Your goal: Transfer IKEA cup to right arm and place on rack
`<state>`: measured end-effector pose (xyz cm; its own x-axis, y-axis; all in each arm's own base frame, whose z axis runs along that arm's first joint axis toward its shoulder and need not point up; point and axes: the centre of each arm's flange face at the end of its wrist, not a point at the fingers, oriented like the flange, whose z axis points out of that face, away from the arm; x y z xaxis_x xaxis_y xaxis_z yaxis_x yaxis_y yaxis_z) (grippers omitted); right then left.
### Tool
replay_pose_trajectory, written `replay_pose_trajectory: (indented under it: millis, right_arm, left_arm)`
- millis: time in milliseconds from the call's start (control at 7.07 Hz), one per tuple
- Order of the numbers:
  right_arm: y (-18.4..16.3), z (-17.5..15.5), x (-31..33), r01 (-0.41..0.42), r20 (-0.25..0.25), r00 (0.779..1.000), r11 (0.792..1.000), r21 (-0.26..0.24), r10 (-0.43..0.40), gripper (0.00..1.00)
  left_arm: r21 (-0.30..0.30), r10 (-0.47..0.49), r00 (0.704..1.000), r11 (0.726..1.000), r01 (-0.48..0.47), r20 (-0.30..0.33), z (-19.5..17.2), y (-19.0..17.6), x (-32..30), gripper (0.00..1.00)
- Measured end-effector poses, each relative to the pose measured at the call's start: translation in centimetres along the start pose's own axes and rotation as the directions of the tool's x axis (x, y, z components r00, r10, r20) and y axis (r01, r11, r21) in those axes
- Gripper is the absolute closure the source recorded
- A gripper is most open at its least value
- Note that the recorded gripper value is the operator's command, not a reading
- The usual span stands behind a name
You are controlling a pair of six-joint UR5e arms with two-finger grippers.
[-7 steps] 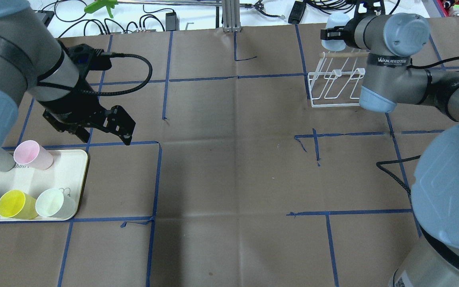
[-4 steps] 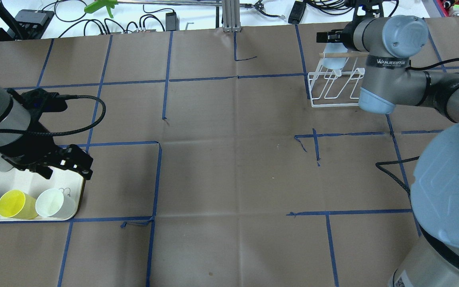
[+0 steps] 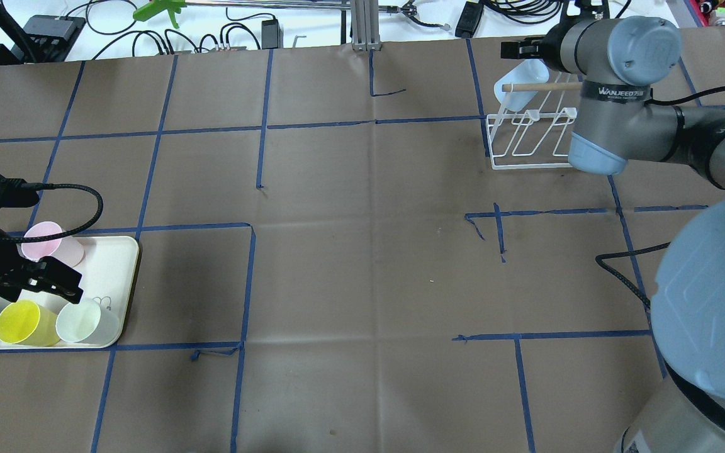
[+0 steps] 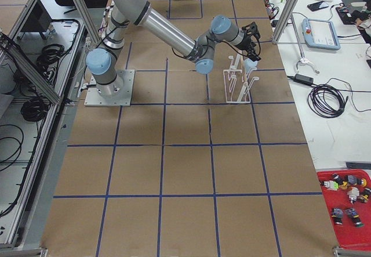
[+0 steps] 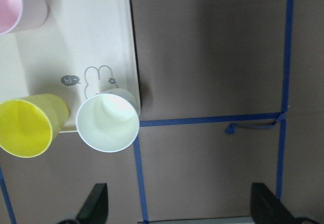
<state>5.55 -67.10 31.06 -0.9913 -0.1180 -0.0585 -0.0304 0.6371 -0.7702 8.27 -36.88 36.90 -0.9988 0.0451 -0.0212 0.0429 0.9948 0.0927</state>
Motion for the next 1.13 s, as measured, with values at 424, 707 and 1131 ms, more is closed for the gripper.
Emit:
replay_pose_trajectory:
  millis: [424,707,1131]
  right_arm:
    - [-3.2,-4.6,-2.1,0.018,0.023,1.0,0.997,0.073,-0.02,0.0]
    - [-5.2,-8.9,-5.1,-0.104,0.079,0.992,0.991,0.087,0.097,0.0]
    - [-5.2,-15.9,-7.7,-0.51,0.115,0.854,0.86,-0.012,0.508,0.0]
  left_arm:
    - [0.01,-0.009,1.0,1.0,0.009,-0.005,4.9,-1.8,-1.0,0.02]
    - [0.007,-0.012,1.0,1.0,0.012,-0.01,9.3,-2.1,-0.8,0.02]
    - [-0.026,-0.012,0.999,1.0,0.011,-0.03,12.6,-1.2,0.0,0.04]
